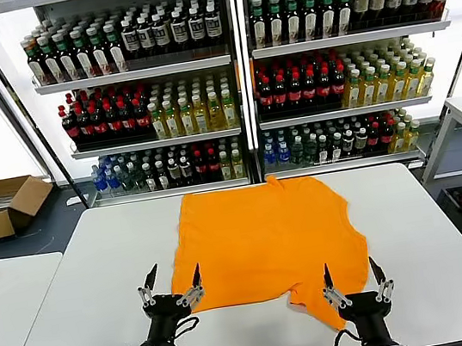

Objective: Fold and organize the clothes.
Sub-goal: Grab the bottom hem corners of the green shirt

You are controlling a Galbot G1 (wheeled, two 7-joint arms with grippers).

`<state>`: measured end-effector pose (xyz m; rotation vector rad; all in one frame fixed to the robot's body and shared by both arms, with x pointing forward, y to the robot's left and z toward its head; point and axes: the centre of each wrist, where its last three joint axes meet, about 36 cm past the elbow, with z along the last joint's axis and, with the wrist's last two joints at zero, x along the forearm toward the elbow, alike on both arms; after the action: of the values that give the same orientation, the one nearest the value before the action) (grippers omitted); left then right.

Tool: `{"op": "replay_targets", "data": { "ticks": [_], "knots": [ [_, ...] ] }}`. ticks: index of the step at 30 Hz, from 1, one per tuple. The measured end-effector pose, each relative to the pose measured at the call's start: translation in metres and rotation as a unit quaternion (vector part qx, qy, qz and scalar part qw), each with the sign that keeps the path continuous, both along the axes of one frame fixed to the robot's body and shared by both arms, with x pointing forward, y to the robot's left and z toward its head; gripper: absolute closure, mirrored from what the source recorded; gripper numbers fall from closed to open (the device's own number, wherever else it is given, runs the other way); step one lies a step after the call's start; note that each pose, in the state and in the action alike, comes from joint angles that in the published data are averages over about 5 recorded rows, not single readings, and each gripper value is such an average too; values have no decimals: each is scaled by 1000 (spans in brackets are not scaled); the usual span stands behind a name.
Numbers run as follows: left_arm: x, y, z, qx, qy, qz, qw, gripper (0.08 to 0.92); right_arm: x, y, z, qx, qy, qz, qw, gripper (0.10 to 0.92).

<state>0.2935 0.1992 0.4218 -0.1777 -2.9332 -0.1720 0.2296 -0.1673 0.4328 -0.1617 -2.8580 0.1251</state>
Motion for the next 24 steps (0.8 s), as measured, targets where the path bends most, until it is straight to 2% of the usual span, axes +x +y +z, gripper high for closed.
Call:
{"op": "replay_targets", "data": {
  "ticks": [14, 24],
  "knots": [
    [4, 9, -14, 21, 81, -7, 996, 177, -4, 5, -11, 15, 52, -19, 998, 200],
    [9, 18, -25, 16, 114, 7, 993, 177, -3, 11, -19, 25, 85, -24, 996, 200]
  ]
}}
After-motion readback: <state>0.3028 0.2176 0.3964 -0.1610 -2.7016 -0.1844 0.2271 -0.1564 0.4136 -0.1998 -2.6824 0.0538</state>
